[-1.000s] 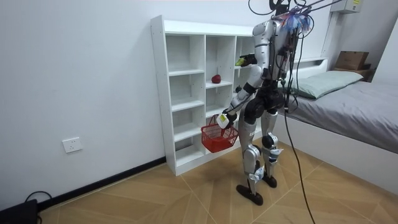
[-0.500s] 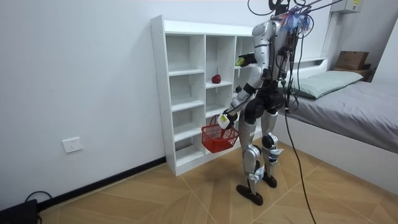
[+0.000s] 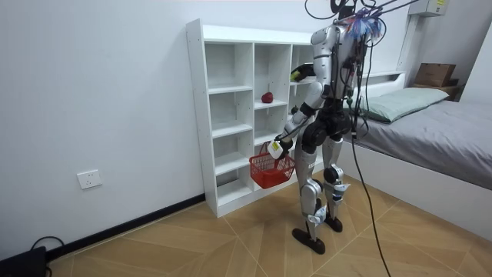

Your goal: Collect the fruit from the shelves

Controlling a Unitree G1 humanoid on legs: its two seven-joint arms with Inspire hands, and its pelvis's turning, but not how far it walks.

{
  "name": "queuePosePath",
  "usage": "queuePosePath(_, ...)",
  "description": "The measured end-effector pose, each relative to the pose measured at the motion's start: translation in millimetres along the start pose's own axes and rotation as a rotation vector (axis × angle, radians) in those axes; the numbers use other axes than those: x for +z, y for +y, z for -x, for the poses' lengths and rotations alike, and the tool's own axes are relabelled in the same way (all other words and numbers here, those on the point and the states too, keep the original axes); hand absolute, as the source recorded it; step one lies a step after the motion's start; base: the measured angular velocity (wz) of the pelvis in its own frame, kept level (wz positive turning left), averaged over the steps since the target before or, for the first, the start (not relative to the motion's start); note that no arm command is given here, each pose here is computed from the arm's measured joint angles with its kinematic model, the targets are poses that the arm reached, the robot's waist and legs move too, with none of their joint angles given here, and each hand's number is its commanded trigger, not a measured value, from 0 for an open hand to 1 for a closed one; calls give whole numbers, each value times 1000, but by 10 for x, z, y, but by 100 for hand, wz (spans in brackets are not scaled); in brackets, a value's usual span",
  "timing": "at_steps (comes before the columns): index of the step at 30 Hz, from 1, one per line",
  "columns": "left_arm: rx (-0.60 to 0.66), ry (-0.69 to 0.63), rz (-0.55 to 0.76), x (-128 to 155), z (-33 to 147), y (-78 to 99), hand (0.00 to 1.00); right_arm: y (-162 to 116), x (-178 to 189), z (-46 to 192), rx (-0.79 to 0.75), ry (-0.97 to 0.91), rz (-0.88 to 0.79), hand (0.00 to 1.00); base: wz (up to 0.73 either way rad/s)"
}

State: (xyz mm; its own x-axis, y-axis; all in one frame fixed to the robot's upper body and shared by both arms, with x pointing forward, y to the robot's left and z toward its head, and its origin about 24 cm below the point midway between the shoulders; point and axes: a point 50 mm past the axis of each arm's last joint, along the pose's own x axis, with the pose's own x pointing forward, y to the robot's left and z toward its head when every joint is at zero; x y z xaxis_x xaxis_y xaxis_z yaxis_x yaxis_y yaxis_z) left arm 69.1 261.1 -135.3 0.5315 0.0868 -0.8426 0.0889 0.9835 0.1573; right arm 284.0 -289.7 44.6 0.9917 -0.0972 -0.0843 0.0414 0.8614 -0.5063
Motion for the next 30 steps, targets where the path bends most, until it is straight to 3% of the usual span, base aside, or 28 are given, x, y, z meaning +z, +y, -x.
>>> queuePosePath(17, -1, -6, -1, 19, -7, -3, 100, 44, -12, 8, 23, 4, -9, 100, 1)
queuePosePath(30, 21, -34, 13, 97, -38, -21, 100, 173, 109, 326, 68, -95, -23, 100, 0)
